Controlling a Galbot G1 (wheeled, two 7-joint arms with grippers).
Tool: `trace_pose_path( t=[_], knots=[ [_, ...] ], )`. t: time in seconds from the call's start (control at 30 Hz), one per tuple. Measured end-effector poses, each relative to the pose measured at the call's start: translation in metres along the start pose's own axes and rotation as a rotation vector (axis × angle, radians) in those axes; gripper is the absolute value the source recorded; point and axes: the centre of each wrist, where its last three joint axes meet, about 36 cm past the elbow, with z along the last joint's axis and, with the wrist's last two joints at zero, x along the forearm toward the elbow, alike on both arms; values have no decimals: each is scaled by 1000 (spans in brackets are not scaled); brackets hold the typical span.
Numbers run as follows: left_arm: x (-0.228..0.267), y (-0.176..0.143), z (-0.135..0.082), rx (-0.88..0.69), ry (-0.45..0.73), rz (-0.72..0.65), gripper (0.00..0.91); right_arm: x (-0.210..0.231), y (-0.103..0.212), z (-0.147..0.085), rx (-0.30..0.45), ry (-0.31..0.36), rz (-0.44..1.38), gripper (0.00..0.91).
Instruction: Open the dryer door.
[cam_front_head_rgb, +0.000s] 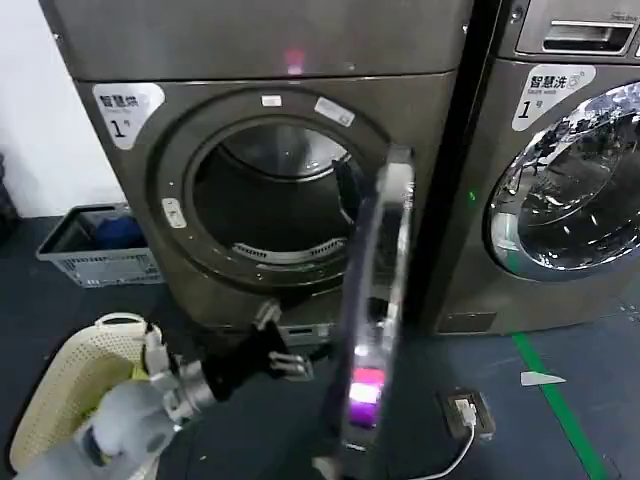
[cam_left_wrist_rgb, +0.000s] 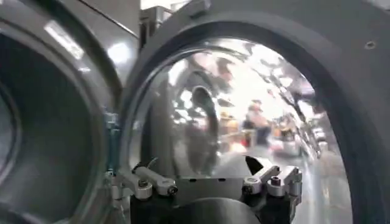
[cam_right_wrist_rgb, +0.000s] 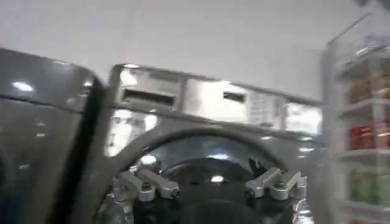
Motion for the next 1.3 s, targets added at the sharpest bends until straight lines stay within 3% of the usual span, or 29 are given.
trace_pose_path(
  t=[0.13,0.33,0.7,1.07,1.3],
  knots=[
    [-16,-3,9,15,7,47,907,12,-10,-18,101,17,128,907],
    [-47,-5,18,22,0,116,907,36,-24,-38,210,112,317,907],
    [-109,0,40,42,-5,200,907,75,-50,-73,450,232,491,907],
    [-169,11,44,12,-1,241,907,98,-67,-134,577,214,603,907],
    [-205,14,43,-16,-6,272,907,113,-72,-158,641,206,687,907]
  ],
)
